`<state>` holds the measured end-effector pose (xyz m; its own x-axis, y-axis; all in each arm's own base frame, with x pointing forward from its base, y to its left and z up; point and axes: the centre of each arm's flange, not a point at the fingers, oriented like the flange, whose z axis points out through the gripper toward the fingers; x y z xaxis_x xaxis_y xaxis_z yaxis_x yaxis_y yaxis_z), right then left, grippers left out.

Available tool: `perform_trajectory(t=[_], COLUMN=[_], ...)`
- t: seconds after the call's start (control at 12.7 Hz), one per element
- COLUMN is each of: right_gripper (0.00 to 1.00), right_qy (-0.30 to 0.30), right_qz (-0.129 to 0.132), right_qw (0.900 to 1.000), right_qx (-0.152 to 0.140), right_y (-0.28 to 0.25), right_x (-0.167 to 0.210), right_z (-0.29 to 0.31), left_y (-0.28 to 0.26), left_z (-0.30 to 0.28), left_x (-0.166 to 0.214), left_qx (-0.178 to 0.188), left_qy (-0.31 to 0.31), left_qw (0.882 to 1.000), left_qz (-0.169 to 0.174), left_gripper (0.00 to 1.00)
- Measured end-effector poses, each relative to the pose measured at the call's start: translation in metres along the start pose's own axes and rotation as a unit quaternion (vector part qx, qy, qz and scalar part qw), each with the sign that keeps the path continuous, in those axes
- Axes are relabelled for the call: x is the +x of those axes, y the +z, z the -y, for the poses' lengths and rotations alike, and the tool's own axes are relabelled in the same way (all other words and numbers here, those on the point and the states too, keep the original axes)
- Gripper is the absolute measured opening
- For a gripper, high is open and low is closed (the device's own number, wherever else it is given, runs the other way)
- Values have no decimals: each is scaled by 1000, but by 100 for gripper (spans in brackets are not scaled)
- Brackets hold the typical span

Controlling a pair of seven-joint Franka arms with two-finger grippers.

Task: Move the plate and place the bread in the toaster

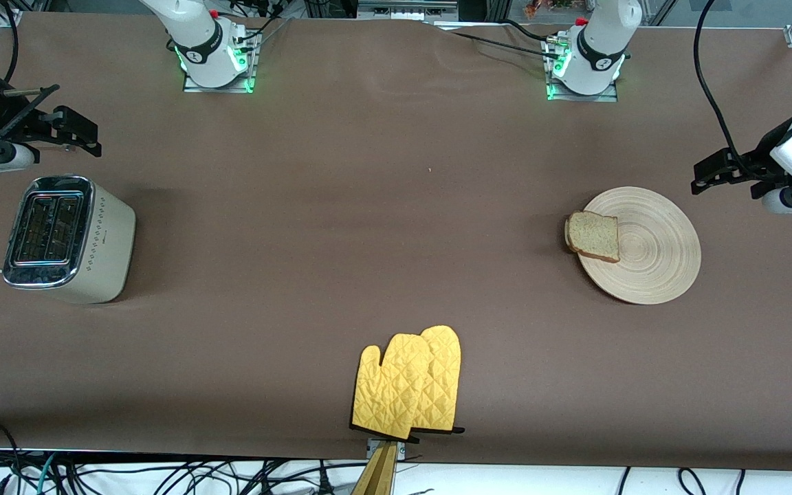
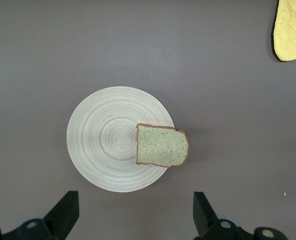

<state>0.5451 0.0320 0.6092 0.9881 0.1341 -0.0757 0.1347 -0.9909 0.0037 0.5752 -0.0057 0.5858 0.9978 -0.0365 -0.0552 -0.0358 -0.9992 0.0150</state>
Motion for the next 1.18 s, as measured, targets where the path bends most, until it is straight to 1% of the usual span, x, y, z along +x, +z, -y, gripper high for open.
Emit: perform_trajectory(t=[1.18], right_gripper=[100], right_qy=[0], right_qz=[3], right_qw=[1000], right_qx=[0], right_y=[4], right_x=[3], right_z=[0], left_y=[0], left_z=[0], left_x=[0], left_qx=[0], left_qy=[0], left_qw=[1000], left_qz=[0], left_gripper=[100])
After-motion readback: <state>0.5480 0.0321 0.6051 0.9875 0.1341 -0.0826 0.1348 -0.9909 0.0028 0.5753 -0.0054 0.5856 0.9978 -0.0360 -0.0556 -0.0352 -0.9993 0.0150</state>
